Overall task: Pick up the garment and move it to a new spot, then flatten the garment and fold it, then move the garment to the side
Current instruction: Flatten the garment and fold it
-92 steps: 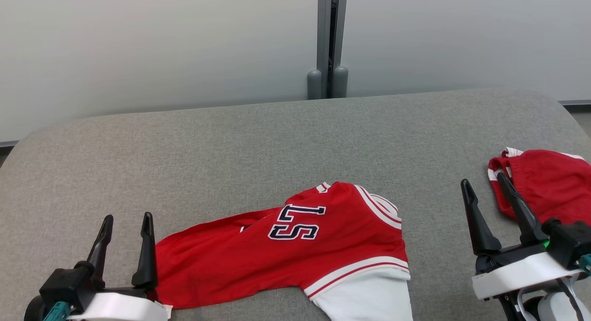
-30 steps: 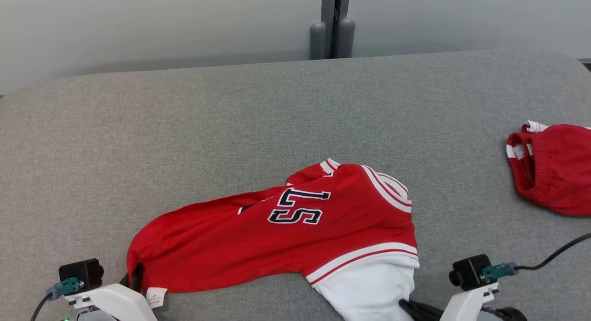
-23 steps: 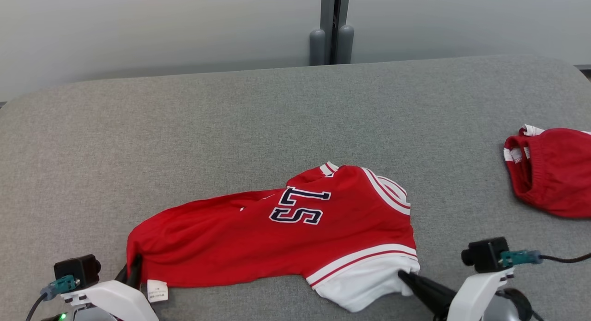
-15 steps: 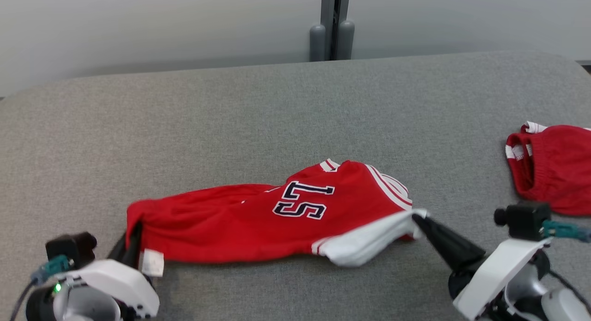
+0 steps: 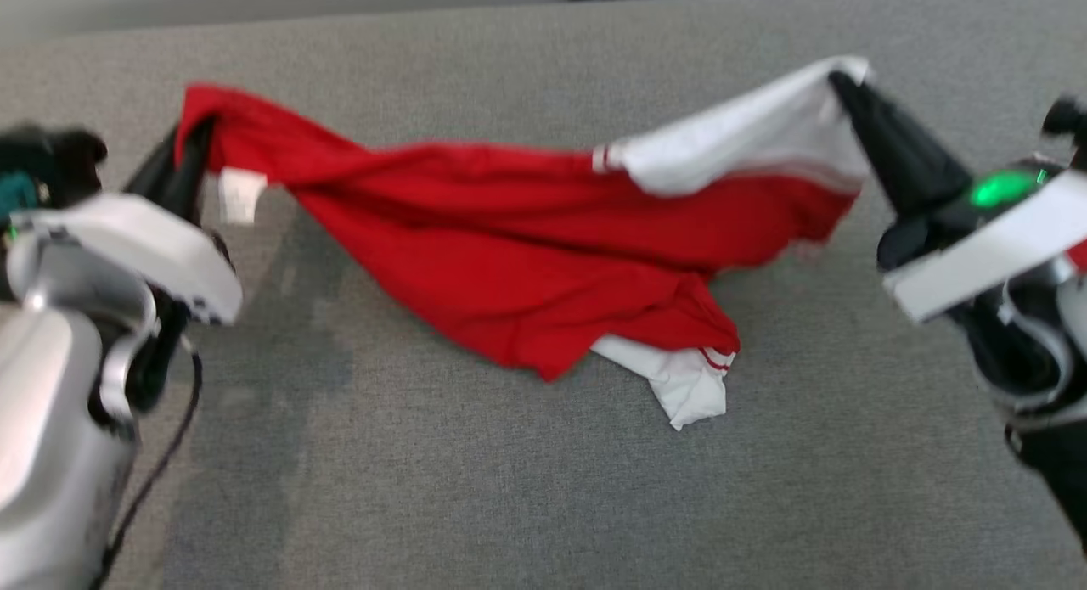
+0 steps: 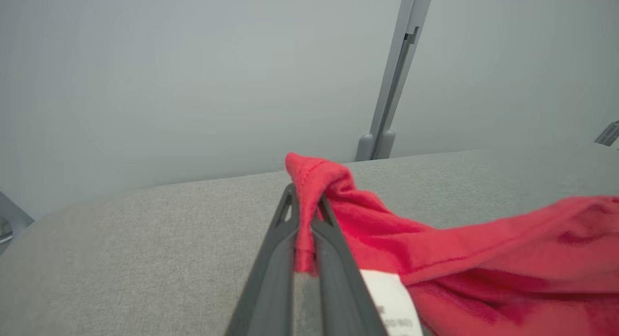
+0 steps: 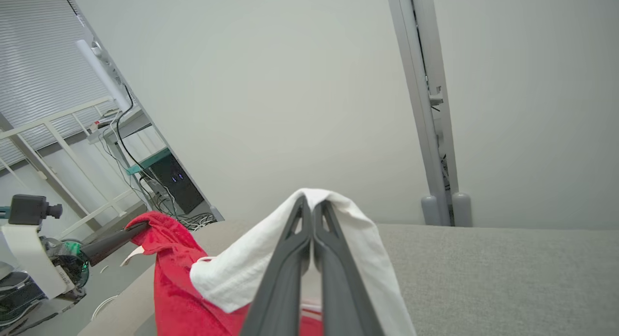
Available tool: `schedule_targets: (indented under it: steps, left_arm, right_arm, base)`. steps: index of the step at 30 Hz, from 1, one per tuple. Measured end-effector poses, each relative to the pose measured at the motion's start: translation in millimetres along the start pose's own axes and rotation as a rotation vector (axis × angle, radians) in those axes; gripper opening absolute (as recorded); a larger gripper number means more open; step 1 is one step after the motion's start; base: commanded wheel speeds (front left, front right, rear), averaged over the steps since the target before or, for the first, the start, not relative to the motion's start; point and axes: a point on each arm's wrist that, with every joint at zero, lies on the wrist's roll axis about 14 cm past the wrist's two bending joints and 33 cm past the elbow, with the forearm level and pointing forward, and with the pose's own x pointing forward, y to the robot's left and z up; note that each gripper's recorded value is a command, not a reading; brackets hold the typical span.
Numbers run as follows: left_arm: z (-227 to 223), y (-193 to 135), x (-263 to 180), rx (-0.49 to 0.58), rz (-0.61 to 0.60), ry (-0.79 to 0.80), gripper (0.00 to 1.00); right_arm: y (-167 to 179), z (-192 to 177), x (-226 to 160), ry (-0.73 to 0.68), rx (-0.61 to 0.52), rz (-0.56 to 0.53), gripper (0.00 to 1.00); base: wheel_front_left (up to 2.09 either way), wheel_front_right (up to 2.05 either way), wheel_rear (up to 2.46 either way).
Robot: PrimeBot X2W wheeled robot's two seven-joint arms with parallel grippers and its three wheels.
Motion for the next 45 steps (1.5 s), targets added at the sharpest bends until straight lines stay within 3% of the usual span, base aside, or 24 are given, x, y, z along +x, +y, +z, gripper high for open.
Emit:
schedule_targets:
  steps: [4, 6, 9, 14, 20, 30, 36, 45]
  left_arm:
    - [18.9, 2.6, 40.6, 0.058, -0.023, -0.013, 0.00]
    - [38.2, 10.8, 70.3, 0.154, -0.019, -0.024, 0.00]
    - [59.9, 13.1, 97.1, 0.209, -0.022, -0.052, 0.00]
    - [112.5, 17.9, 130.9, 0.214, -0.014, -0.164, 0.00]
    - [125.4, 21.6, 160.2, 0.216, -0.001, -0.152, 0.00]
    - [181.7, 14.8, 170.1, 0.203, 0.002, -0.271, 0.00]
    - [176.2, 15.0, 165.3, 0.206, -0.004, -0.226, 0.00]
    - [88.0, 21.8, 139.9, 0.156, -0.010, 0.004, 0.00]
  right_arm:
    - [-11.5, 24.2, 38.7, -0.060, -0.067, 0.031, 0.00]
    - [-20.1, 45.1, 66.9, -0.111, -0.150, 0.047, 0.00]
    - [-23.4, 64.9, 92.1, -0.169, -0.204, 0.068, 0.00]
    - [-29.1, 102.6, 124.1, -0.264, -0.255, 0.076, 0.00]
    - [-16.7, 143.8, 152.7, -0.354, -0.309, 0.116, 0.00]
    - [12.5, 220.2, 160.6, -0.515, -0.411, 0.144, 0.00]
    - [28.4, 209.6, 157.5, -0.479, -0.438, 0.173, 0.00]
    - [17.5, 123.9, 130.5, -0.232, -0.433, 0.165, 0.00]
  base:
    - [0.00, 0.00, 0.00]
    - [0.00, 0.00, 0.00]
    - [0.00, 0.00, 0.00]
    - [0.00, 0.00, 0.00]
    - [0.00, 0.00, 0.00]
    - [0.00, 0.00, 0.00]
    - [0.00, 0.00, 0.00]
    - [0.00, 0.00, 0.00]
